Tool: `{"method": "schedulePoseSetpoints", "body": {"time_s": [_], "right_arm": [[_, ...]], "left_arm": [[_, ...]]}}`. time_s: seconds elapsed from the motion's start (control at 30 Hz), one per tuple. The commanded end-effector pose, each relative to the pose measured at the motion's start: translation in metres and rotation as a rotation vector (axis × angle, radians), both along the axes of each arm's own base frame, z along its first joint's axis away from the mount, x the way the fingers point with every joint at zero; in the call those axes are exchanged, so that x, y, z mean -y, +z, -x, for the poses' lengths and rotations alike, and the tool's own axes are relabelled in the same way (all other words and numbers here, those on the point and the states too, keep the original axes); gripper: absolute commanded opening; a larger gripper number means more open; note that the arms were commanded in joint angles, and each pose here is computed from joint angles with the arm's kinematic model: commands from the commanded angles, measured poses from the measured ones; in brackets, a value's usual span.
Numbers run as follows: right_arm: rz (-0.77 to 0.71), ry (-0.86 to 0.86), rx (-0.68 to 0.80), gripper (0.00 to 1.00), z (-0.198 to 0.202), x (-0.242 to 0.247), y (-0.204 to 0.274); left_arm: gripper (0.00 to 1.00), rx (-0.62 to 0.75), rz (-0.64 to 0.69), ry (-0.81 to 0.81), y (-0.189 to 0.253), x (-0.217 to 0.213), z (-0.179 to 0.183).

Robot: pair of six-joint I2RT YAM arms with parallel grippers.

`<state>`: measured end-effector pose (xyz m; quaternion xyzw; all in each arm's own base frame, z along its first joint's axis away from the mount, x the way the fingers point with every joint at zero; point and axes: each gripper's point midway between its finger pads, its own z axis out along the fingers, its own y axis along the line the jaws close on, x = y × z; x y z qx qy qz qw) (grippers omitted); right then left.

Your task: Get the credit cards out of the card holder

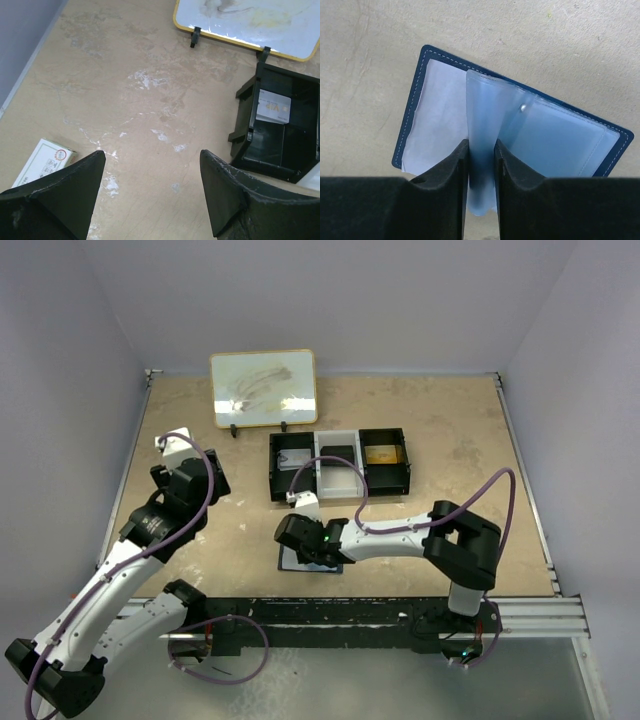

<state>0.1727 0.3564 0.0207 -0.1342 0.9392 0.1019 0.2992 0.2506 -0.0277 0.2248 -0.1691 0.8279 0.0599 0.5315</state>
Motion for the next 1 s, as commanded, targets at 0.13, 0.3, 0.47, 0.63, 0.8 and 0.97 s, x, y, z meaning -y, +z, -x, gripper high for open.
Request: {"method": "schedulePoseSetpoints", "body": {"time_s": [0.13,0.3,0.47,0.63,0.8,0.97], "right_arm": [[0.074,0.089,0.001,0.30,0.008,0.017,0.004],[0.007,0.102,-0.004,0.32,0.013,0.016,0.010],[-0.077,0.118,-0.015,0.34,0.019,0.008,0.011],[-0.099,0.113,-0.036,0.38,0.021,0.005,0.007],[-0.143,0.112,-0.031,0.44,0.021,0.001,0.023],[-0.192,0.113,-0.009,0.55,0.022,0.004,0.051]], "left_arm": [[0.72,-0.085,0.410,-0.228,-0.038,0.080,0.008],[0.70,-0.167,0.667,-0.364,-0.081,0.128,0.034],[0.65,-0.286,0.636,-0.404,-0.123,0.147,0.063],[0.63,-0.350,0.604,-0.437,-0.151,0.163,0.081],[0.63,-0.392,0.608,-0.447,-0.180,0.166,0.090],[0.57,-0.404,0.653,-0.453,-0.195,0.172,0.094]]}}
